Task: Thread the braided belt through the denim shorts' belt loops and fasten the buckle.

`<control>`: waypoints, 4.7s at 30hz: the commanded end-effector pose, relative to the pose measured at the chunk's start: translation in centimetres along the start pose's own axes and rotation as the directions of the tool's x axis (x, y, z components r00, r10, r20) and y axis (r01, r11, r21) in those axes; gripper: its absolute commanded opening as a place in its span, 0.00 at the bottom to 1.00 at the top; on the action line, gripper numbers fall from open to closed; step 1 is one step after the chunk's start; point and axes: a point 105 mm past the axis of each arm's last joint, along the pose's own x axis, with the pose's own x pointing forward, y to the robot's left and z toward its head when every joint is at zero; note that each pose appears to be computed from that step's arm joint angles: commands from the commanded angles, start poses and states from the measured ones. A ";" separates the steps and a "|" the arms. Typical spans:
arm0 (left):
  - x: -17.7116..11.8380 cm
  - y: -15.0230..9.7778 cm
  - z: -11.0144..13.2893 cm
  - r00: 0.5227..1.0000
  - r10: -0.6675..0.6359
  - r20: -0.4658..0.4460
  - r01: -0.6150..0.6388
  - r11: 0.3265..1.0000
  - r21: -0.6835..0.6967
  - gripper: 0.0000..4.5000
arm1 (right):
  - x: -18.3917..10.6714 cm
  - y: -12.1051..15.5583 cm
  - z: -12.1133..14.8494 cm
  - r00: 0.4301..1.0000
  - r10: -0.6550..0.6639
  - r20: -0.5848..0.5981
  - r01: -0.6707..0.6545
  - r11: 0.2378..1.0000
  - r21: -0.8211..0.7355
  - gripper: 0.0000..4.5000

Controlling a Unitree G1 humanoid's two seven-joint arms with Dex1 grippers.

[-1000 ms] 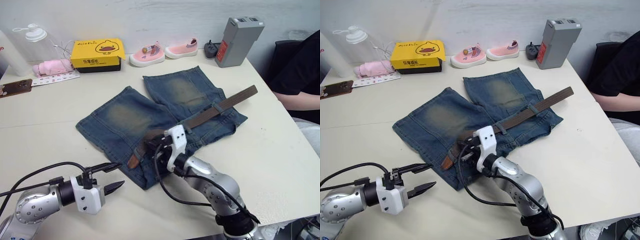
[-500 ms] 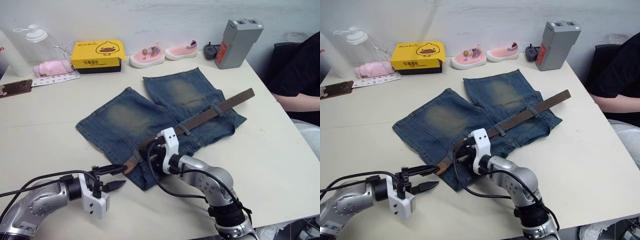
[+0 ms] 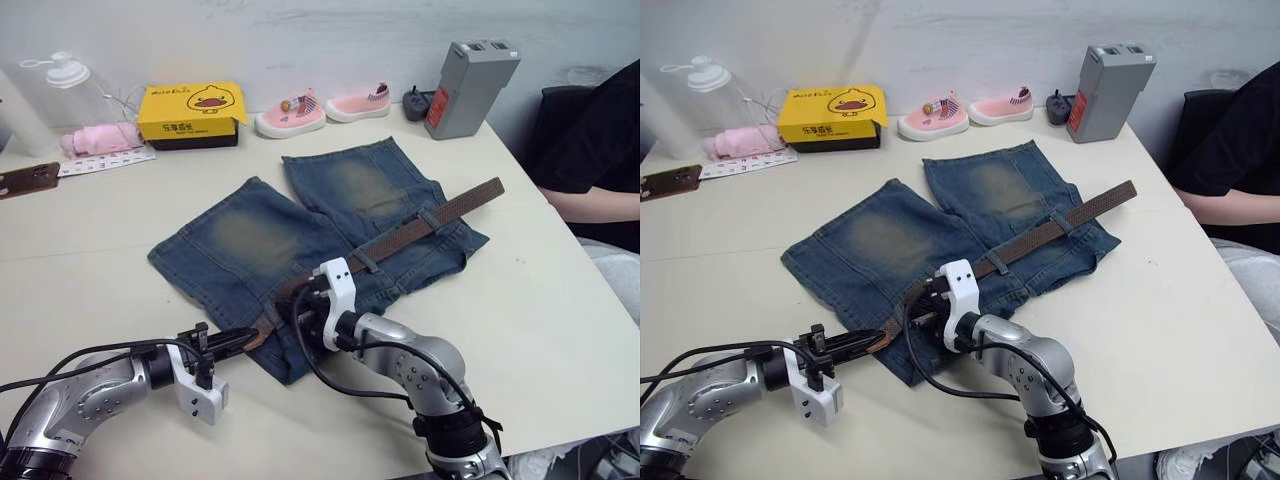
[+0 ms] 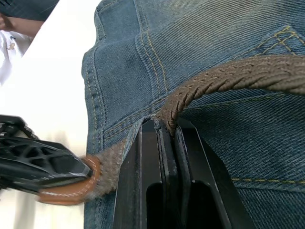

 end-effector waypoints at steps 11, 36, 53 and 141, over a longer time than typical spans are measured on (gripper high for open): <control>0.9 0.0 0.3 1.000 0.024 0.014 -0.024 1.000 0.002 0.00 | -7.5 -0.8 2.8 0.996 0.055 0.074 -0.055 0.998 -0.011 0.84; 0.3 -0.9 0.2 0.999 0.038 0.005 -0.038 0.999 -0.012 0.00 | -13.7 -15.8 2.7 0.814 -0.580 -0.010 0.563 0.795 -0.226 0.01; -21.7 -8.3 -4.1 0.789 -0.570 -0.229 0.536 0.821 -0.196 0.00 | -11.9 -15.6 2.7 0.822 -0.570 0.014 0.563 0.808 -0.176 0.01; -4.6 -1.9 -9.5 0.895 -0.439 -0.085 0.334 0.783 -0.524 0.24 | -14.0 -16.3 4.6 0.884 -0.391 -0.256 -0.228 0.117 -0.967 0.94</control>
